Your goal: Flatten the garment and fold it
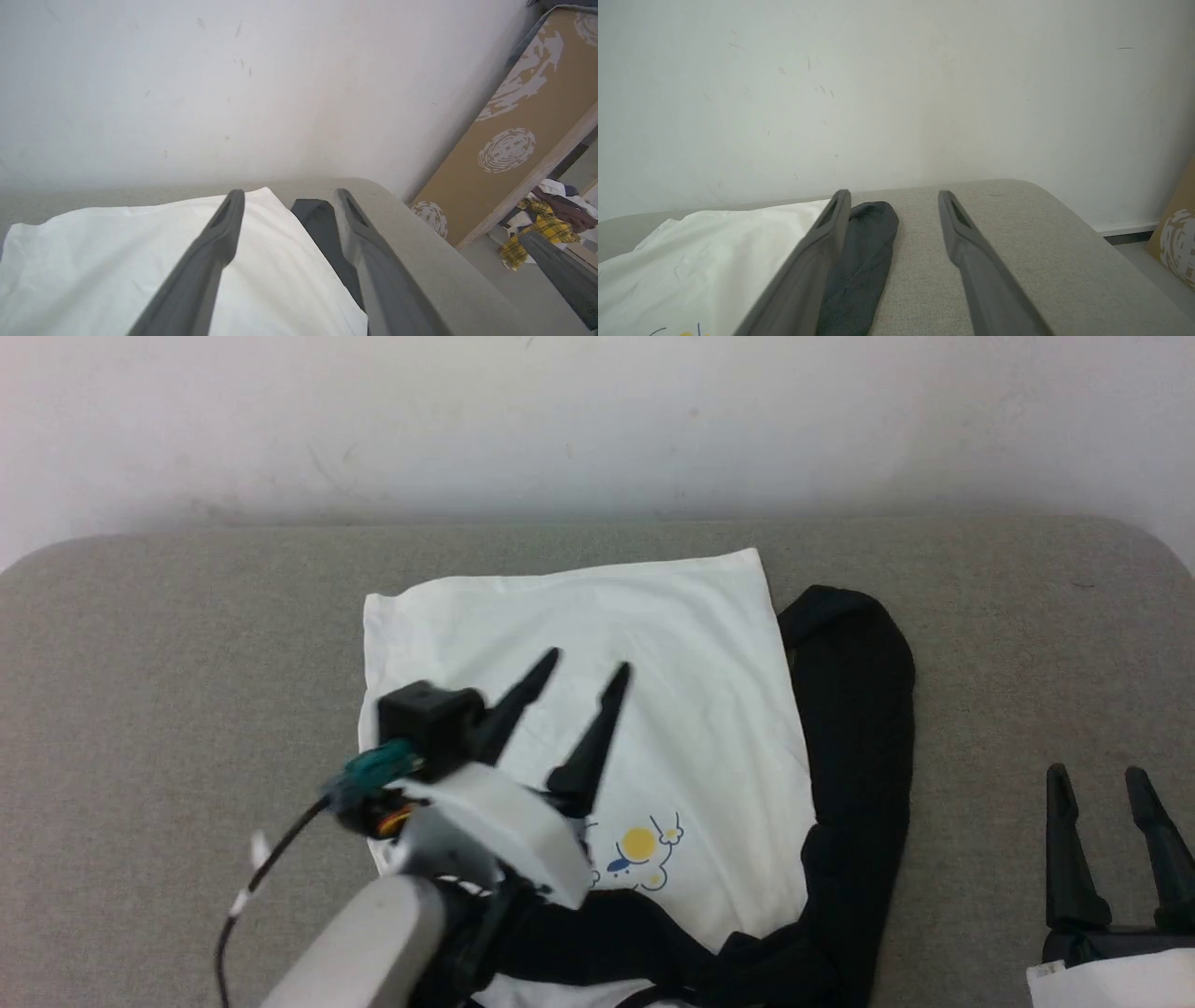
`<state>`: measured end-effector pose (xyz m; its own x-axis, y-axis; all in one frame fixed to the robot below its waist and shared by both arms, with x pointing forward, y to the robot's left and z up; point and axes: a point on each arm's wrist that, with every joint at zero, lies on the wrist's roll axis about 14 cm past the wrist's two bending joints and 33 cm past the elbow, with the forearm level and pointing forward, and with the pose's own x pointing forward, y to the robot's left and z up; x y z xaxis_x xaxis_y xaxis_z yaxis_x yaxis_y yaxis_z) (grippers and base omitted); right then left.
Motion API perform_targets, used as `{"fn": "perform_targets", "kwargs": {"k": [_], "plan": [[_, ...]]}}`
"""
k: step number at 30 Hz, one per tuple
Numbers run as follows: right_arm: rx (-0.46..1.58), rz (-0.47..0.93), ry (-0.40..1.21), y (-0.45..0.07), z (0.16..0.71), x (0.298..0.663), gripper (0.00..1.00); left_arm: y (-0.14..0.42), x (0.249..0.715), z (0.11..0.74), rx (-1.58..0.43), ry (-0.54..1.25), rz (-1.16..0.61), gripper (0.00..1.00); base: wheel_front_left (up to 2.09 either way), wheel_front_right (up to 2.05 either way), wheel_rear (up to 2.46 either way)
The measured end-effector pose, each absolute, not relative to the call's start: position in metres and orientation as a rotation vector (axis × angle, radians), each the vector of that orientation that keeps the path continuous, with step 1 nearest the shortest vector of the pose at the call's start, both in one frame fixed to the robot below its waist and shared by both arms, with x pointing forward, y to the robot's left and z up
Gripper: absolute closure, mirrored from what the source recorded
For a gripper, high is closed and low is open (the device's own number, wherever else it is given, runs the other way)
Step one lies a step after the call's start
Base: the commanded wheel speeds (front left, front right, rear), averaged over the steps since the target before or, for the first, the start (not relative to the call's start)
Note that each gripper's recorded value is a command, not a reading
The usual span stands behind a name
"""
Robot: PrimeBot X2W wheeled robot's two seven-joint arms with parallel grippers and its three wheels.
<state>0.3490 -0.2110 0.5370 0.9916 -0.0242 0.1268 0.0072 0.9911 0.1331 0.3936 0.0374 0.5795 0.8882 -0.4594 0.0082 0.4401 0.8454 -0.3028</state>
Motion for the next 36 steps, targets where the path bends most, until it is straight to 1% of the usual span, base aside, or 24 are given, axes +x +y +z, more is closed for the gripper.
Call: {"fn": "perform_targets", "kwargs": {"k": [5, 9, 12, 14, 17, 19, 25, 29, 32, 36], "plan": [[0.132, -0.011, -0.136, -0.210, 0.541, 0.347, 0.00, 0.123, 0.390, 0.590, -0.308, -0.097, -0.200, 0.00, 0.00, 0.00, 0.00], [0.131, -0.009, -0.136, -0.209, 0.541, 0.345, 0.00, 0.188, 0.371, 0.597, -0.294, -0.222, 0.021, 0.00, 0.00, 0.00, 0.00], [0.132, -0.006, -0.127, -0.208, 0.538, 0.344, 0.00, 0.229, 0.351, 0.589, -0.201, -0.244, 0.162, 0.00, 0.00, 0.00, 0.00], [0.131, -0.006, -0.124, -0.208, 0.537, 0.345, 0.00, 0.246, 0.338, 0.581, -0.131, -0.230, 0.219, 0.00, 0.00, 0.00, 0.00], [0.132, -0.003, -0.118, -0.207, 0.536, 0.346, 0.00, 0.258, 0.322, 0.568, -0.028, -0.194, 0.256, 0.00, 0.00, 0.00, 0.00], [0.135, -0.002, -0.114, -0.207, 0.534, 0.347, 0.00, 0.261, 0.313, 0.560, 0.006, -0.169, 0.271, 0.00, 0.00, 0.00, 0.00], [0.143, -0.005, -0.101, -0.208, 0.529, 0.349, 0.00, 0.263, 0.299, 0.555, -0.061, -0.163, 0.309, 0.00, 0.00, 0.00, 0.00], [0.129, 0.002, -0.092, -0.206, 0.528, 0.354, 0.00, 0.260, 0.300, 0.554, -0.088, -0.168, 0.294, 0.00, 0.00, 0.00, 0.00], [0.114, 0.029, -0.105, -0.198, 0.538, 0.367, 0.00, 0.257, 0.305, 0.552, -0.100, -0.170, 0.278, 0.00, 0.00, 0.00, 0.00], [0.104, 0.074, -0.156, -0.184, 0.569, 0.399, 0.00, 0.254, 0.319, 0.554, -0.117, -0.186, 0.261, 0.00, 0.00, 0.00, 0.00]]}}
